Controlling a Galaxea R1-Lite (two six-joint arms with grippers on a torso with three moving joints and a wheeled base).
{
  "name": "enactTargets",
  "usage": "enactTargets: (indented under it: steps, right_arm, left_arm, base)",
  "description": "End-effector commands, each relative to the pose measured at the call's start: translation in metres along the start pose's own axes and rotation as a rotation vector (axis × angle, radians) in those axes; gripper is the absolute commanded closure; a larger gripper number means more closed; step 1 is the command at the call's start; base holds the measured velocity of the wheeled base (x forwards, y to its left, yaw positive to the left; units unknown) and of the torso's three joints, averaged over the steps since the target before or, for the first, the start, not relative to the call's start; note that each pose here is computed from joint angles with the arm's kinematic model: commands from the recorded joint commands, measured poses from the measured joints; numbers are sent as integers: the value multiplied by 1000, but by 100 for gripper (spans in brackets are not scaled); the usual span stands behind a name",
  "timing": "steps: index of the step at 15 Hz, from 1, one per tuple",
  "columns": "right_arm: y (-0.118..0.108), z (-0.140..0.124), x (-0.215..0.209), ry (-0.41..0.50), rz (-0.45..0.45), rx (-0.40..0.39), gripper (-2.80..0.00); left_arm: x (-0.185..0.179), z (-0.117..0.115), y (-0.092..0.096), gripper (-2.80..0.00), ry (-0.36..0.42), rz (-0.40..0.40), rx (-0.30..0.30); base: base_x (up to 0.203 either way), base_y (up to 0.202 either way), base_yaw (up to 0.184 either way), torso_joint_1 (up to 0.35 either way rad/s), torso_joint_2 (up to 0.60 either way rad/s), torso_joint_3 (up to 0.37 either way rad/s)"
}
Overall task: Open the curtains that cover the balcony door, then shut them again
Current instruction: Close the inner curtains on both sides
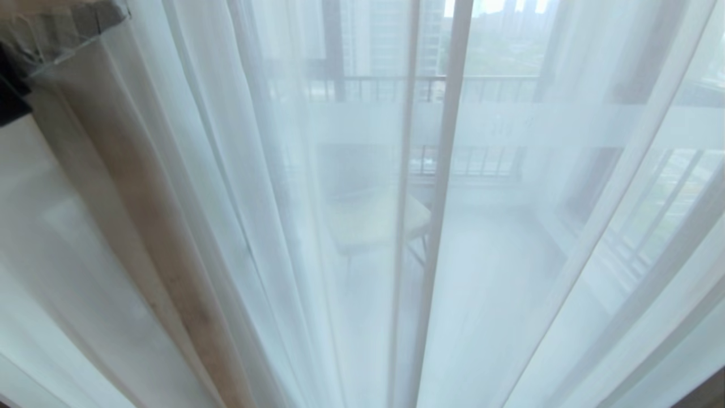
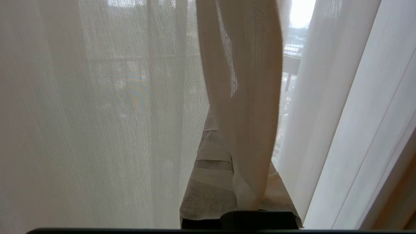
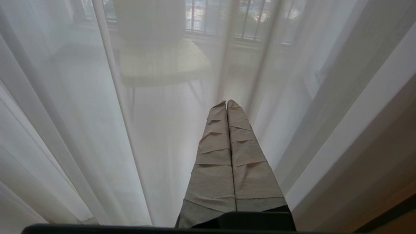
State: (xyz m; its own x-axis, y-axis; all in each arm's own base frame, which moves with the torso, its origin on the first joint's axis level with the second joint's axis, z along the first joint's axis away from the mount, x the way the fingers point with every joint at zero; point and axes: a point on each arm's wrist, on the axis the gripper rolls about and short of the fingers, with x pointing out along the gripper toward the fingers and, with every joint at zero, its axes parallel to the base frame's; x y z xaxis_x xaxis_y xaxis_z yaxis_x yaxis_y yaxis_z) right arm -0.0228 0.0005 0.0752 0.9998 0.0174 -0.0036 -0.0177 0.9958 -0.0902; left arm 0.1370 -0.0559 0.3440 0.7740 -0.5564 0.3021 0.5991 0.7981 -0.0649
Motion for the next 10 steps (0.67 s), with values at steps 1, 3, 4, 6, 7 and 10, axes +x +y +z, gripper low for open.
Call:
enactTargets:
  steps: [1, 3, 4, 6, 7, 10]
  right_arm:
    - [0, 0, 0, -1, 1, 0, 0]
    - [0, 0, 0, -1, 1, 0, 0]
    - [0, 0, 0, -1, 1, 0, 0]
    - [0, 0, 0, -1, 1, 0, 0]
    - [0, 0, 0, -1, 1, -1, 0]
    - [0, 0, 0, -1, 1, 0, 0]
  left_arm:
    - [2, 2, -5, 0, -9, -33, -9]
    - [8, 3, -14, 0, -9, -96, -29]
    - [13, 4, -20, 0, -9, -132, -42]
    - [25, 4, -32, 0, -3, -203, -67]
    - [31, 2, -38, 0, 6, -237, -79]
    - [54, -9, -63, 0, 49, -360, -123]
  base:
    - [0, 0, 0, 0, 0, 0]
    - [0, 0, 0, 0, 0, 0]
    - [0, 0, 0, 0, 0, 0]
    - [0, 0, 0, 0, 0, 0]
    - [0, 0, 0, 0, 0, 0]
    - [0, 0, 0, 0, 0, 0]
